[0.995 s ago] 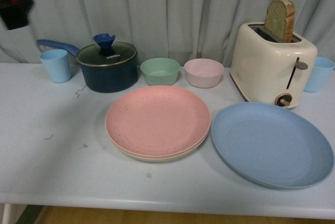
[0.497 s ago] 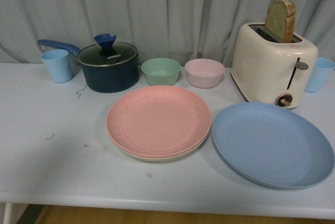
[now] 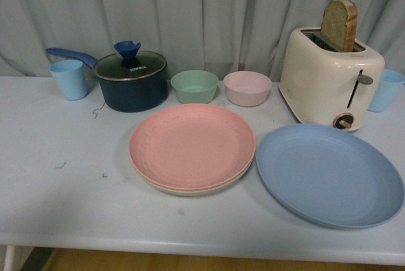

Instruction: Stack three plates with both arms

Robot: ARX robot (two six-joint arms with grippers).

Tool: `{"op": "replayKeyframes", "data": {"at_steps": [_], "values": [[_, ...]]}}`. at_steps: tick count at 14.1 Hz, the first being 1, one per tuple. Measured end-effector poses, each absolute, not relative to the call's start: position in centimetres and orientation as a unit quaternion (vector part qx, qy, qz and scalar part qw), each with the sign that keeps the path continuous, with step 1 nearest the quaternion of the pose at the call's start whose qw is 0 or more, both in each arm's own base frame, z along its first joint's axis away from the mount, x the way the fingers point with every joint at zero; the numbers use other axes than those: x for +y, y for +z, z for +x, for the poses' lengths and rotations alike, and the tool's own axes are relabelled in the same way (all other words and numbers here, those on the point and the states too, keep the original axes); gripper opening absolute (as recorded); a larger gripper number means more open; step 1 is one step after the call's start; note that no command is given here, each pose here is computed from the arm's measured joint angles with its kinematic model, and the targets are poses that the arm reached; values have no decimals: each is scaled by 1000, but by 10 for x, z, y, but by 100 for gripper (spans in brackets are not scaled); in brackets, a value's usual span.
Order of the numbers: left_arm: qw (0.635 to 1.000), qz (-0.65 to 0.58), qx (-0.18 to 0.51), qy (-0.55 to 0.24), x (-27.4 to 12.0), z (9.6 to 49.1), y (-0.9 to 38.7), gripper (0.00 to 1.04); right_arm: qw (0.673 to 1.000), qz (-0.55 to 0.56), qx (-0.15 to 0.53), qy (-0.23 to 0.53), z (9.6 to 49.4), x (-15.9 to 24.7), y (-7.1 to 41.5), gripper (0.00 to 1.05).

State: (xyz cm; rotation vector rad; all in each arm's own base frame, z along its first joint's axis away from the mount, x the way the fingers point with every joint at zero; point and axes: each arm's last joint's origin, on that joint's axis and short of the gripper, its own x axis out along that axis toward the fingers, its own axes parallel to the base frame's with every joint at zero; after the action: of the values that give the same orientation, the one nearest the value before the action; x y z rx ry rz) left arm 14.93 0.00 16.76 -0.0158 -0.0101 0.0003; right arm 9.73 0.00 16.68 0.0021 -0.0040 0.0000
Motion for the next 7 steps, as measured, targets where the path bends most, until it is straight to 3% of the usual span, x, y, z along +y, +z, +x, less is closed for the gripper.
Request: {"op": "replayKeyframes", "data": {"at_steps": [2,7], "values": [[1000,-8,19,0,0,143,160,2,1000,1,-2,0,97,0,167,98],[1000,-8,-2,0,0,134,167,2,1000,1,-2,0,97,0,167,98]]}}
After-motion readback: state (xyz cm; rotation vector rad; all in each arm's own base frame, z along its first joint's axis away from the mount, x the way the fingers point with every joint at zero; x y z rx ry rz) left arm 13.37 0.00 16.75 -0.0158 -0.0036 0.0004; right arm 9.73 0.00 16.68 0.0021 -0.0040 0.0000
